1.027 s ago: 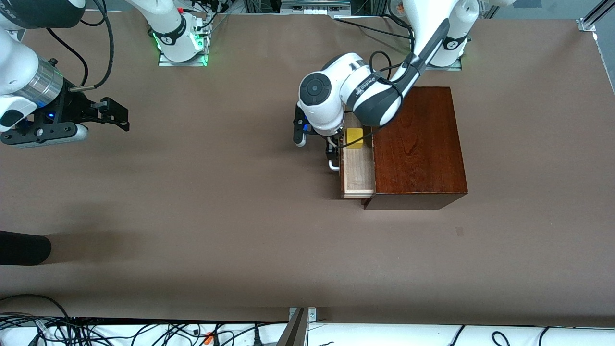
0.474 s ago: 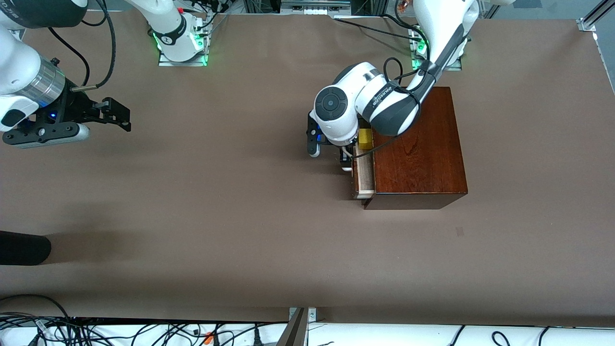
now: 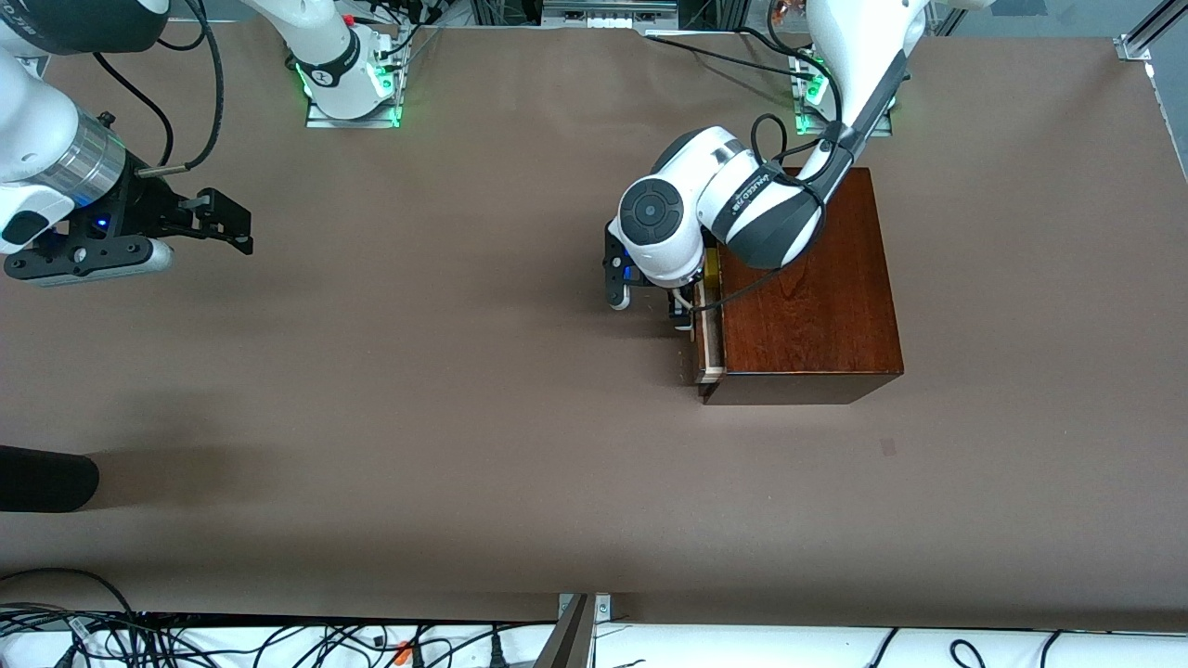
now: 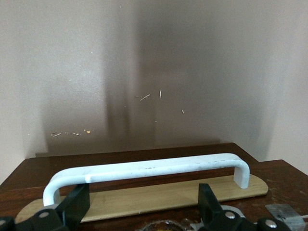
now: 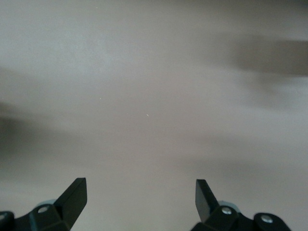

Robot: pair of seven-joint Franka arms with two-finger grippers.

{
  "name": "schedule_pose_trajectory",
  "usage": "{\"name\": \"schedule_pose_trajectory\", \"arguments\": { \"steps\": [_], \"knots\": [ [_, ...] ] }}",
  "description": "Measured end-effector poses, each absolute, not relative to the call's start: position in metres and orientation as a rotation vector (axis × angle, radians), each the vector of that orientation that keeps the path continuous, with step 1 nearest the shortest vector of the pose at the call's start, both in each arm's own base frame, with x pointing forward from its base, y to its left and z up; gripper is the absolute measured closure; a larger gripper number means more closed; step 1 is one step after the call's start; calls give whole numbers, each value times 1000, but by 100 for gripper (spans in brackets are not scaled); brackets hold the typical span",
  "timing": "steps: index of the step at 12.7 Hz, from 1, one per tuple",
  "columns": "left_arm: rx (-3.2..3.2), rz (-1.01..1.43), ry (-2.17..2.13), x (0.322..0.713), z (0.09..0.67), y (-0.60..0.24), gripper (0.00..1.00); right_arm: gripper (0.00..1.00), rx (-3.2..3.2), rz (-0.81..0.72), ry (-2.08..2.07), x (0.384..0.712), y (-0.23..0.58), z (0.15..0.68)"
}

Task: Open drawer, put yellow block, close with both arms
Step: 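Push the drawer shut into the box with the left gripper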

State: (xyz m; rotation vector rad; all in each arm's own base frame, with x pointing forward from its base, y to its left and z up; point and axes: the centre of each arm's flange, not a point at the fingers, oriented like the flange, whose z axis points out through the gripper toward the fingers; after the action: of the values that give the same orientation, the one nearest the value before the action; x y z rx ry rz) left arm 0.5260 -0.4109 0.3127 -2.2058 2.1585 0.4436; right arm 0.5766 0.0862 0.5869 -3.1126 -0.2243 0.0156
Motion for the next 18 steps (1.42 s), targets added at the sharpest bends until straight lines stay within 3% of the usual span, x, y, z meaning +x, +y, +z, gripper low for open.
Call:
{"name": "schedule_pose_trajectory", "arguments": {
  "steps": [18],
  "knots": [
    [-2231,493,2103,538,307,-390,0,0,-3107,16,-222,577,86,587]
  ]
}}
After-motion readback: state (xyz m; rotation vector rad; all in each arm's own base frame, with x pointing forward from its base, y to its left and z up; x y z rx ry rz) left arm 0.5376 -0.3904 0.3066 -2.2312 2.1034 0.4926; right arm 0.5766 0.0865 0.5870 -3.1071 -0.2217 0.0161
